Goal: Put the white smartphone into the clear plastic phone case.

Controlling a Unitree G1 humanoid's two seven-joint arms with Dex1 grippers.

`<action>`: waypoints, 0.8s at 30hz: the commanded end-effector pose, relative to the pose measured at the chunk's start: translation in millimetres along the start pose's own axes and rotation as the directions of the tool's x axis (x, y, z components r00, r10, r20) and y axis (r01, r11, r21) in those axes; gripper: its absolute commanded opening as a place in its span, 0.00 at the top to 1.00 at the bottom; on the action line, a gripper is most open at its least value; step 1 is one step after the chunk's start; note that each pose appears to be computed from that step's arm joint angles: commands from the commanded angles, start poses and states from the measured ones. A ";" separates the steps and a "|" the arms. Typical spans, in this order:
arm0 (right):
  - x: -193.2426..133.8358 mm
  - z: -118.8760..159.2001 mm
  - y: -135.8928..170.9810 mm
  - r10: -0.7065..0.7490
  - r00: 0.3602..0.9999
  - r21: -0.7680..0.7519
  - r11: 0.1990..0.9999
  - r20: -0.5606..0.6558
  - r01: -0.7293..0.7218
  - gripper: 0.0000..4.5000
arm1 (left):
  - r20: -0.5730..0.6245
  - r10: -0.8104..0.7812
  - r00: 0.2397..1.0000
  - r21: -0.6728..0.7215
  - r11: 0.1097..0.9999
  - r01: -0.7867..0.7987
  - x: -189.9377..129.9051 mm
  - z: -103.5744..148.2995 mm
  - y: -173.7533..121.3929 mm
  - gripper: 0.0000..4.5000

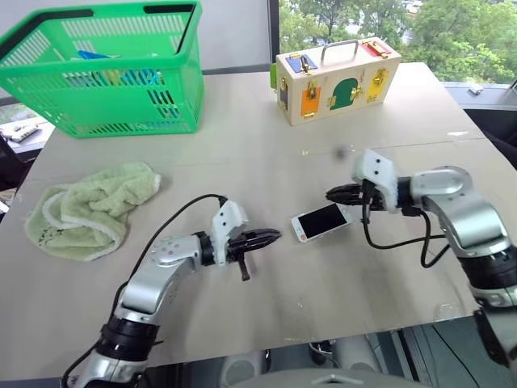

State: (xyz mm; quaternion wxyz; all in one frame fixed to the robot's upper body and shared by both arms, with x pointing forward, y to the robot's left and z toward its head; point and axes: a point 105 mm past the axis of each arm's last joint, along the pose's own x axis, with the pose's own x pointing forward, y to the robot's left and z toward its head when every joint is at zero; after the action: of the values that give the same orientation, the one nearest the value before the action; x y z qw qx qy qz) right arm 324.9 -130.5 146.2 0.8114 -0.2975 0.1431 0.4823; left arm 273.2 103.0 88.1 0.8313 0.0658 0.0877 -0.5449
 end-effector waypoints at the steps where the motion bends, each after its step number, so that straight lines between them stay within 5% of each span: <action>1: -8.4 -10.9 -11.2 -0.114 0.991 -0.048 0.993 -0.065 0.111 1.00 | -0.017 -0.004 1.000 0.023 1.000 0.005 9.9 0.6 -0.3 0.98; 9: 6.3 -31.4 0.1 -0.083 0.987 -0.072 0.995 -0.140 0.074 1.00 | -0.072 0.022 0.997 0.046 0.999 -0.018 17.5 -5.0 10.7 0.98; 15: 29.6 -20.6 41.3 0.132 0.990 -0.035 0.990 -0.058 -0.134 1.00 | -0.079 0.043 0.996 0.068 0.997 -0.037 19.8 -1.3 17.9 0.98; 24: 38.5 -1.7 60.5 0.195 0.980 -0.026 0.981 0.030 -0.194 1.00 | -0.089 0.044 0.995 0.107 0.994 -0.034 25.6 2.1 27.9 0.98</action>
State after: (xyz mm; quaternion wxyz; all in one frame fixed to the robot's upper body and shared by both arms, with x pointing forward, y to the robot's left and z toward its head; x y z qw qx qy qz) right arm 315.7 -123.7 97.1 0.7959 -0.3097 0.1957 0.4820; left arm 305.3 101.1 79.2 0.8370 0.1277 0.1136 -0.5198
